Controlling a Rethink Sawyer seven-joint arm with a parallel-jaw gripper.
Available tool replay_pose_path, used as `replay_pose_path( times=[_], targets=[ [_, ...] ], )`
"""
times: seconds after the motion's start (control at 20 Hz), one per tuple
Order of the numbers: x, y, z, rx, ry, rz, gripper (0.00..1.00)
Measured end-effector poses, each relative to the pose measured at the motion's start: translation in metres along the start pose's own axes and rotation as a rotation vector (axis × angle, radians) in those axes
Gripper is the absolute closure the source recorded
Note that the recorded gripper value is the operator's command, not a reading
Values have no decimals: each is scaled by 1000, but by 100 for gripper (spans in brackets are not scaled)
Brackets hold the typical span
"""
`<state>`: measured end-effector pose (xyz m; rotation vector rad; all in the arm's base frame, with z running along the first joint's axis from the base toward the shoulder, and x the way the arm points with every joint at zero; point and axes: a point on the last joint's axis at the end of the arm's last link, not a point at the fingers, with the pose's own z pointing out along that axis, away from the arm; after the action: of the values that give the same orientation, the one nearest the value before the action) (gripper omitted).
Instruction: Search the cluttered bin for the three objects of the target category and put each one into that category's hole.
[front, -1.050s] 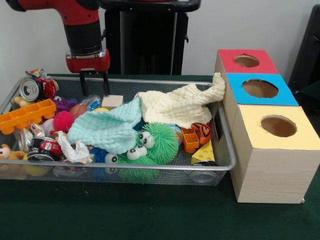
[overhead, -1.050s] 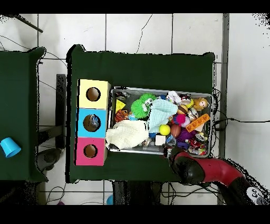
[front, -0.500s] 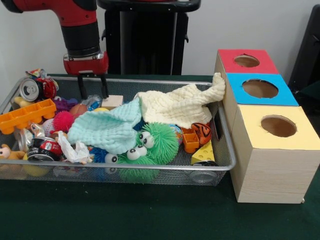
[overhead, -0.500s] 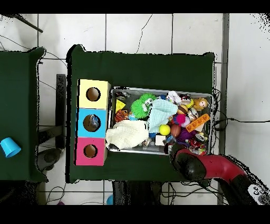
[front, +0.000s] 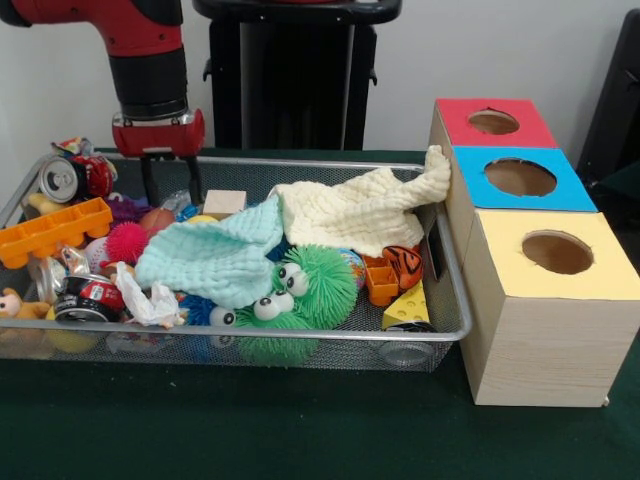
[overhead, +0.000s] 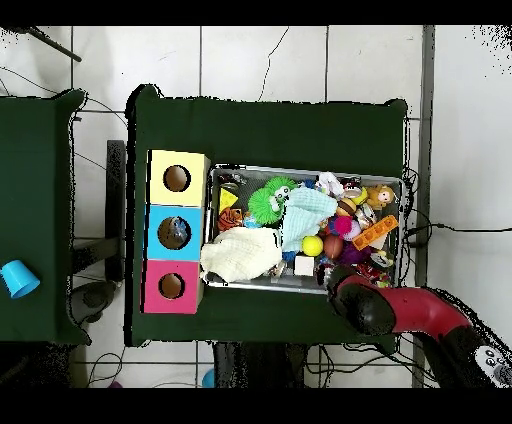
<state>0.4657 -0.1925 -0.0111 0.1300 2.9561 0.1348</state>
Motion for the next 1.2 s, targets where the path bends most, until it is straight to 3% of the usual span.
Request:
replay_pose_path(
  times=[0.75,1.2],
  targets=[
    [-9,14,12,16,10,-40,0],
    [-6,9,13,13,13,-28,0]
  ],
)
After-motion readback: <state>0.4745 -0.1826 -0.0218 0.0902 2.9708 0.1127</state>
